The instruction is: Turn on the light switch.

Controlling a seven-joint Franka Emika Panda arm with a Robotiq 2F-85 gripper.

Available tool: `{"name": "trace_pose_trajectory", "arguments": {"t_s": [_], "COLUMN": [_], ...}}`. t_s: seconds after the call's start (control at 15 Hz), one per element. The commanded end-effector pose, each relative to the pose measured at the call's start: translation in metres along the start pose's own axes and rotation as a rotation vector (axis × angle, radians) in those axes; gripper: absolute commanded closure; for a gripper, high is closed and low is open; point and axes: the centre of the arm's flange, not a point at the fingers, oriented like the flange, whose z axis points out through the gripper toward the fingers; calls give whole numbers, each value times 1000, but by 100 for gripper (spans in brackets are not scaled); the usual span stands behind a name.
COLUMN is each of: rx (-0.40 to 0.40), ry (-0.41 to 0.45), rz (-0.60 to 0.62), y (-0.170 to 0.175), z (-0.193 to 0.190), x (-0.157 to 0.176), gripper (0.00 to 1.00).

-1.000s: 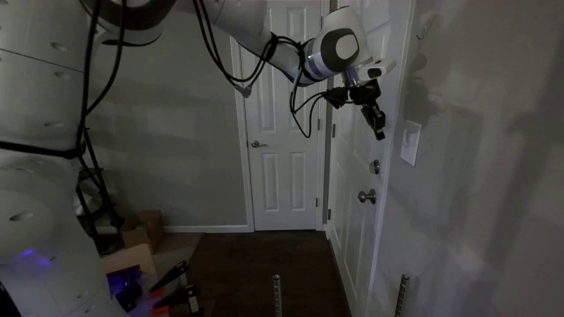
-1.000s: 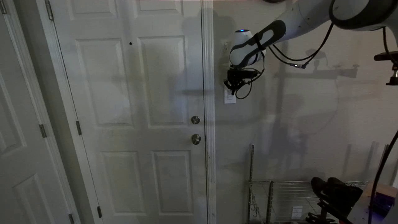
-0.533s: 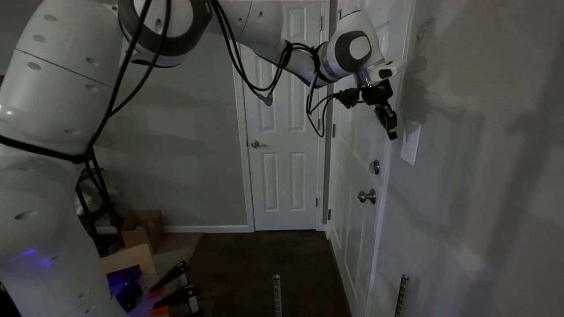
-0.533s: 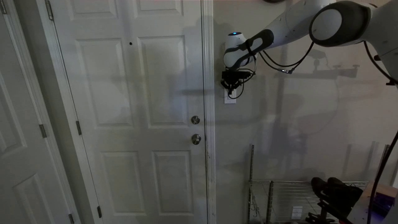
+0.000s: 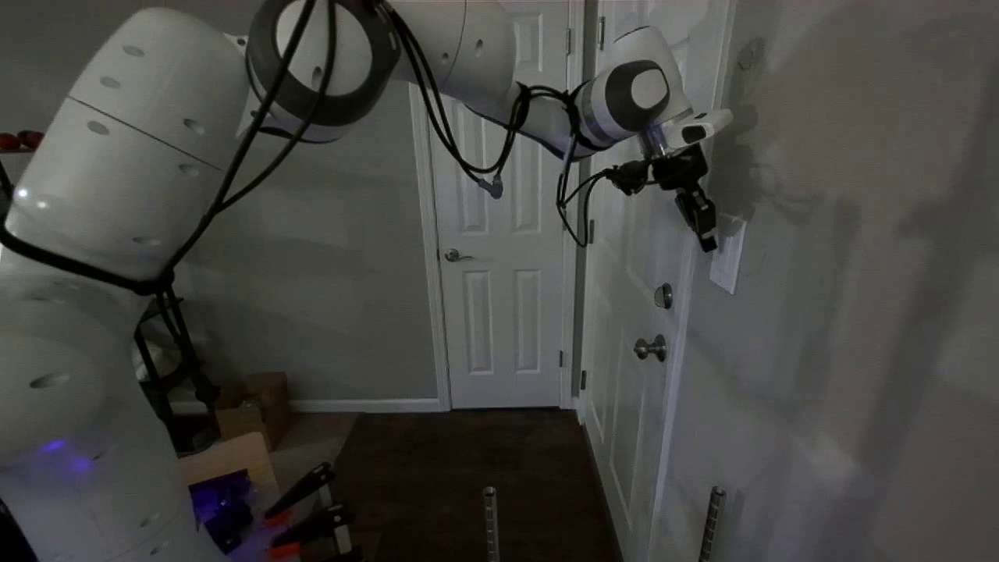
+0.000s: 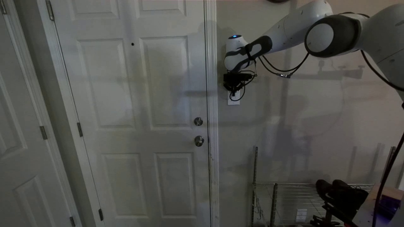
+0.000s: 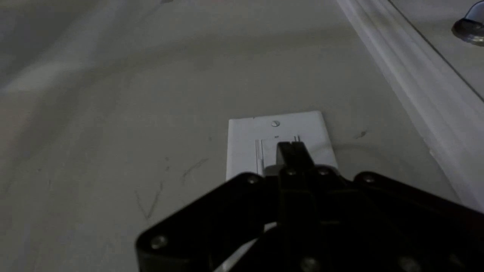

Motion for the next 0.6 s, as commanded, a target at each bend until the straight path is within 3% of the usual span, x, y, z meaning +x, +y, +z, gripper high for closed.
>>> {"name": "trace_pose_trajectory", "arguments": {"t_s": [0.0,0.27,0.53], "rx": [-57,-124,-125], "ry": [26,95,131], "rz": [3,-40,-65], "y": [-5,-9,-16], "z": [8,5,0], "x": [3,-1,-10], "gripper": [96,95,96]}}
